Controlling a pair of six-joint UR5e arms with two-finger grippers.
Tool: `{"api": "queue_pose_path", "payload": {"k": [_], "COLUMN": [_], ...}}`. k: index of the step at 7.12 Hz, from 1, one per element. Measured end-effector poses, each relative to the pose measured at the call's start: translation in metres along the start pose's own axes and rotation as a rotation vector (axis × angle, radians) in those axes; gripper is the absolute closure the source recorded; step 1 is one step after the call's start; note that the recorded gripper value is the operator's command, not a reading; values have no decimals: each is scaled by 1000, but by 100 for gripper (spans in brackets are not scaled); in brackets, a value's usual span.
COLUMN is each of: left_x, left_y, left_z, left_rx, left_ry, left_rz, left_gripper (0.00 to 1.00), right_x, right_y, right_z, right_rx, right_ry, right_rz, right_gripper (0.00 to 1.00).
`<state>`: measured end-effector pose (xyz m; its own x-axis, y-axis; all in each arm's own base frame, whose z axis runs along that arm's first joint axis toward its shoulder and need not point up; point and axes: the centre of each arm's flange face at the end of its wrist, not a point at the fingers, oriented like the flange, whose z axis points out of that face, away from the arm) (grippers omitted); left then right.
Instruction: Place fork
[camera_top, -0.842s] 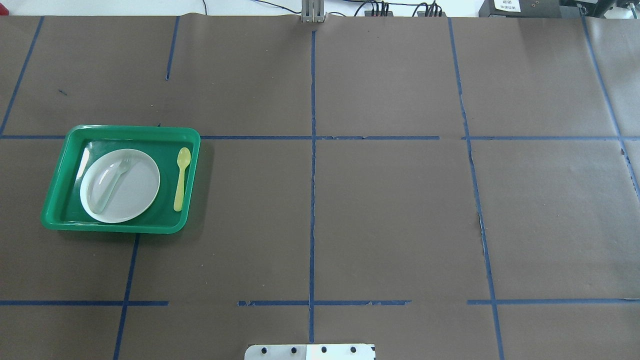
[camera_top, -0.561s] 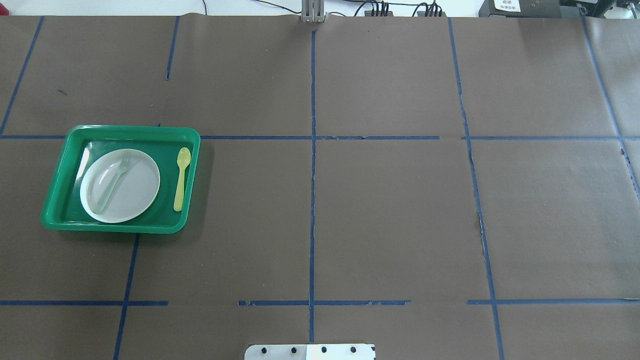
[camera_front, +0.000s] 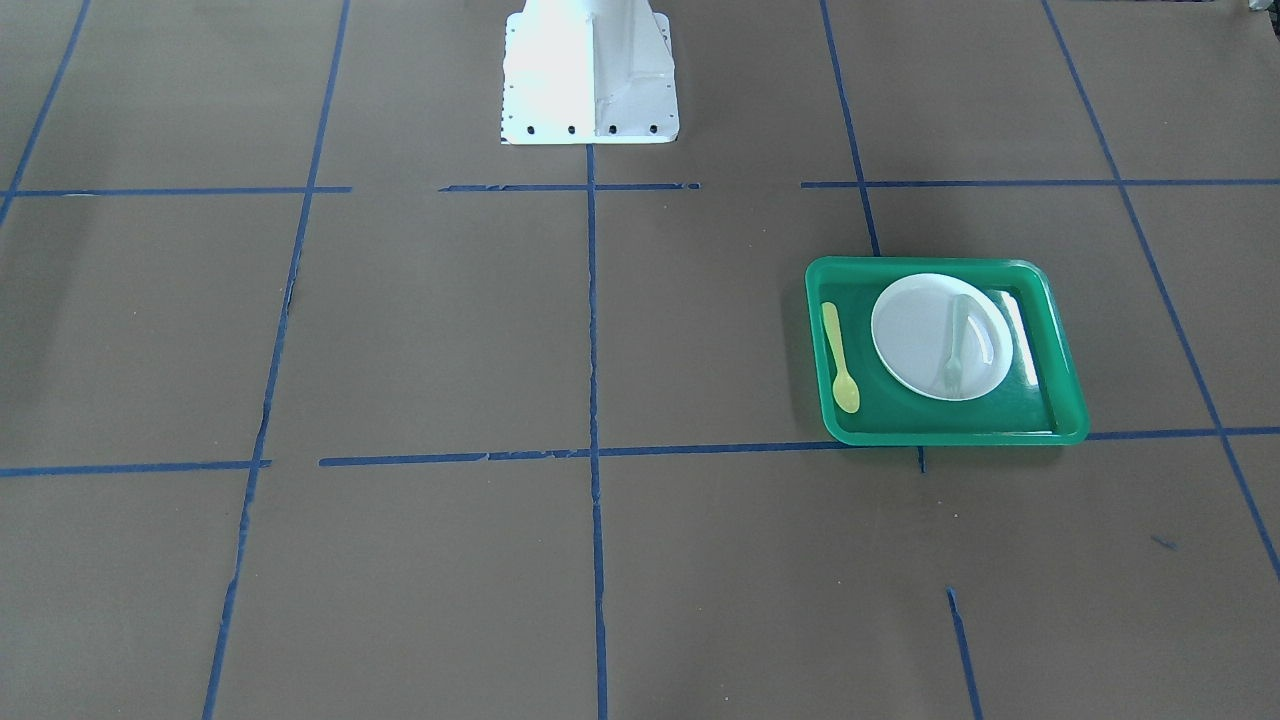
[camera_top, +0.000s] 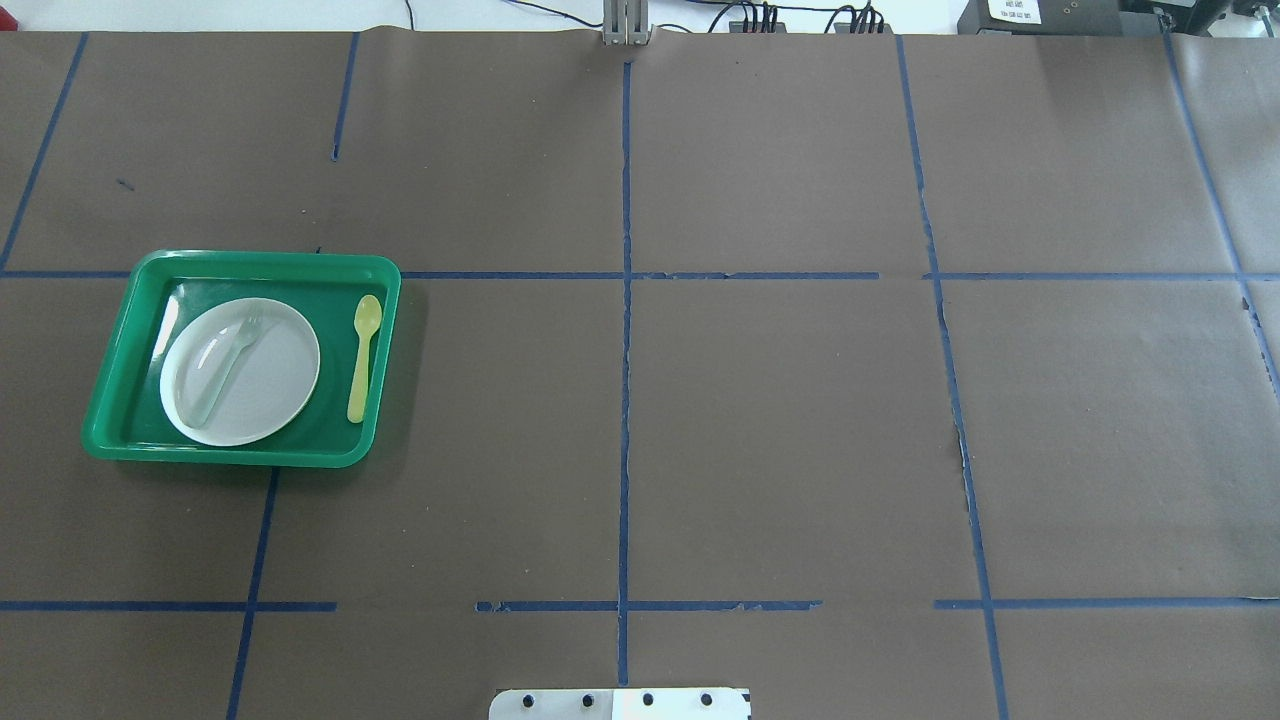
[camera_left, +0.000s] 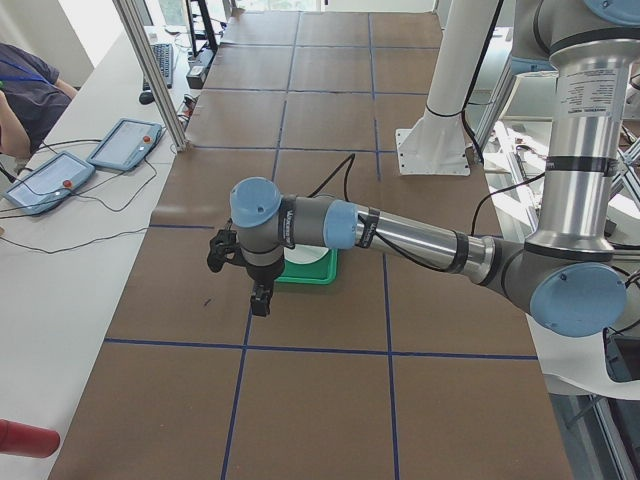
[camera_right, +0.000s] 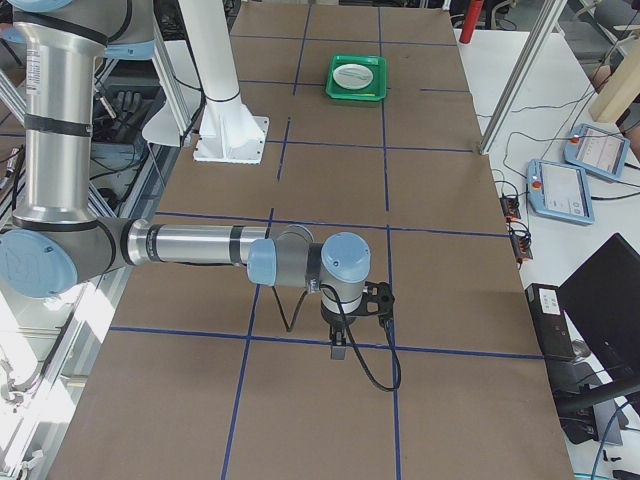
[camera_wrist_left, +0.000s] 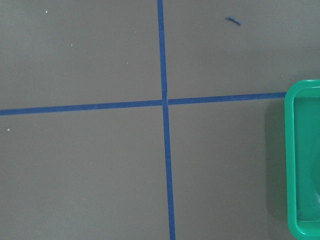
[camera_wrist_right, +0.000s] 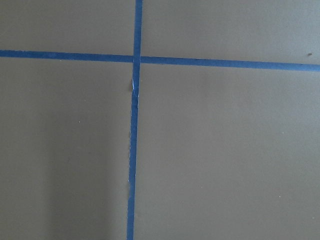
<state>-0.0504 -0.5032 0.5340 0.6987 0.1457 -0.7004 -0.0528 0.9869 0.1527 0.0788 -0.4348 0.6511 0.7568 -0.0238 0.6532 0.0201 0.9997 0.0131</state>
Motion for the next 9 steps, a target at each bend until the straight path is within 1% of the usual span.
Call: {"api": "queue_pose_path", "payload": {"k": [1,2,3,4,5,6,7,8,9], "left_x": [44,91,133,170,199,224,242,252,262], "left_y": [-13,-23,-27,-26,-22,-18,-14,-9,-4], "left_z": [4,16,32,52,75,102,133,165,195], "left_rx": [14,37,55,52,35,22,23,23,21], "left_ry": [11,35,67,102,111,87,71,76,81], "left_rz": [19,18,-5,-34,-48,-50,-51,-54,-54], "left_gripper": [0,0,0,0,0,0,0,0,5], "right_x": [0,0,0,0,0,0,0,0,0], "right_y": [0,0,0,0,0,0,0,0,0], "right_z": [0,0,0,0,0,0,0,0,0], "right_rx": [0,0,0,0,0,0,0,0,0], "right_ry": [0,0,0,0,0,0,0,0,0], "right_rz": [0,1,1,1,1,1,0,0,0], "right_gripper": [0,0,0,0,0,0,0,0,0]}}
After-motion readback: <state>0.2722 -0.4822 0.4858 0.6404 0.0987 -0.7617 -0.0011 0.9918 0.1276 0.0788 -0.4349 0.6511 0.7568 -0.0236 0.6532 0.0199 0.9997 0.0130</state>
